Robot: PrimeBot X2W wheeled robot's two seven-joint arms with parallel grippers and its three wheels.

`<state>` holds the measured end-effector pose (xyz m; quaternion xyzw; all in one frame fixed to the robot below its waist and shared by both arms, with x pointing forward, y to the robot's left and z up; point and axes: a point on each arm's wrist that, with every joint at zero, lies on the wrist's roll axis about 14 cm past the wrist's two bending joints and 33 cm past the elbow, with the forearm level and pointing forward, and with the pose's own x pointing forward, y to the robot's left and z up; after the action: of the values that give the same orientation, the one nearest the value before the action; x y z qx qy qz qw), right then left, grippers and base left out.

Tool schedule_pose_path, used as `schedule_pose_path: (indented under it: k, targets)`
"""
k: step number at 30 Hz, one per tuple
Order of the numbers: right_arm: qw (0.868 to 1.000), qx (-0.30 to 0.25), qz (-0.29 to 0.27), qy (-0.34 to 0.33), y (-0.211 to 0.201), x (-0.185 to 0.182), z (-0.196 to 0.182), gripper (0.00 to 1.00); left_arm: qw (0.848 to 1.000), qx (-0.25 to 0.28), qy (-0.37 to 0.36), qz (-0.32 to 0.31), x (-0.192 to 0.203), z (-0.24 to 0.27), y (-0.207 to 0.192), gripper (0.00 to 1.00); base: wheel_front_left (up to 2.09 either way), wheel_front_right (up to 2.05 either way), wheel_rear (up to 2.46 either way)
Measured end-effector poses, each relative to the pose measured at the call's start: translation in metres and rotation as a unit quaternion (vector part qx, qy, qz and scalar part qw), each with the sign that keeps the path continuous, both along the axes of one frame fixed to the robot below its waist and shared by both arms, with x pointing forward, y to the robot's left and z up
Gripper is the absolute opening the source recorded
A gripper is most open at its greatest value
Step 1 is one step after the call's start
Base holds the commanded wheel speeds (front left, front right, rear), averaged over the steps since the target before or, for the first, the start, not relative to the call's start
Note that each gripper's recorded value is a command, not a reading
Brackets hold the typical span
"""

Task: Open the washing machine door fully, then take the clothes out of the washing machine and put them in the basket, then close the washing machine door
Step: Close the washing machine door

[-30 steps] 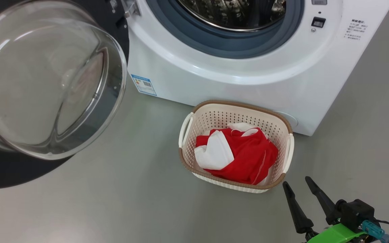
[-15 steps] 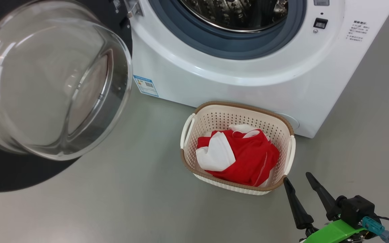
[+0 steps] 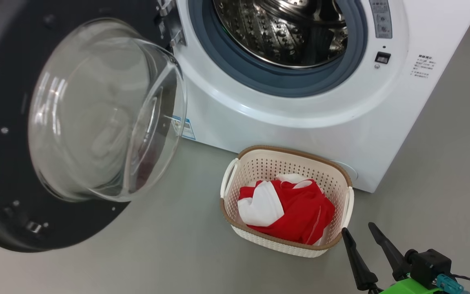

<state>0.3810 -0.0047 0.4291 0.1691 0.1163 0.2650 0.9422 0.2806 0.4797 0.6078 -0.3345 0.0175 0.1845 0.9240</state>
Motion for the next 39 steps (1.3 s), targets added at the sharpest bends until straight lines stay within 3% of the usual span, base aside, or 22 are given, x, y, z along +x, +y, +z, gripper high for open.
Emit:
schedule_pose_path:
  k: [8,18,26,34,39]
  targets:
    - [1.0,0.002,-0.001,-0.014,0.0,-0.003,0.011,1.0,0.998,0.01,-0.009,-0.058,-0.003,0.008,-0.03,0.0,0.0,0.0,0.0]
    - [1.0,-0.001,-0.014,-0.006,-0.011,-0.011,0.007,1.0,0.986,0.02,-0.019,-0.163,0.023,0.015,-0.092,0.0,0.0,0.0,0.0]
    - [0.999,0.001,-0.033,-0.005,-0.021,-0.013,0.007,1.0,0.967,0.023,-0.044,-0.251,0.049,0.021,-0.154,0.0,0.0,0.0,0.0]
    - [0.999,0.004,-0.054,-0.001,-0.034,-0.013,0.006,1.0,0.933,0.031,-0.086,-0.348,0.078,0.035,-0.234,0.0,0.0,0.0,0.0]
    - [0.998,0.004,-0.061,0.0,-0.038,-0.014,0.005,1.0,0.934,0.033,-0.09,-0.345,0.084,0.031,-0.236,0.0,0.0,0.0,0.0]
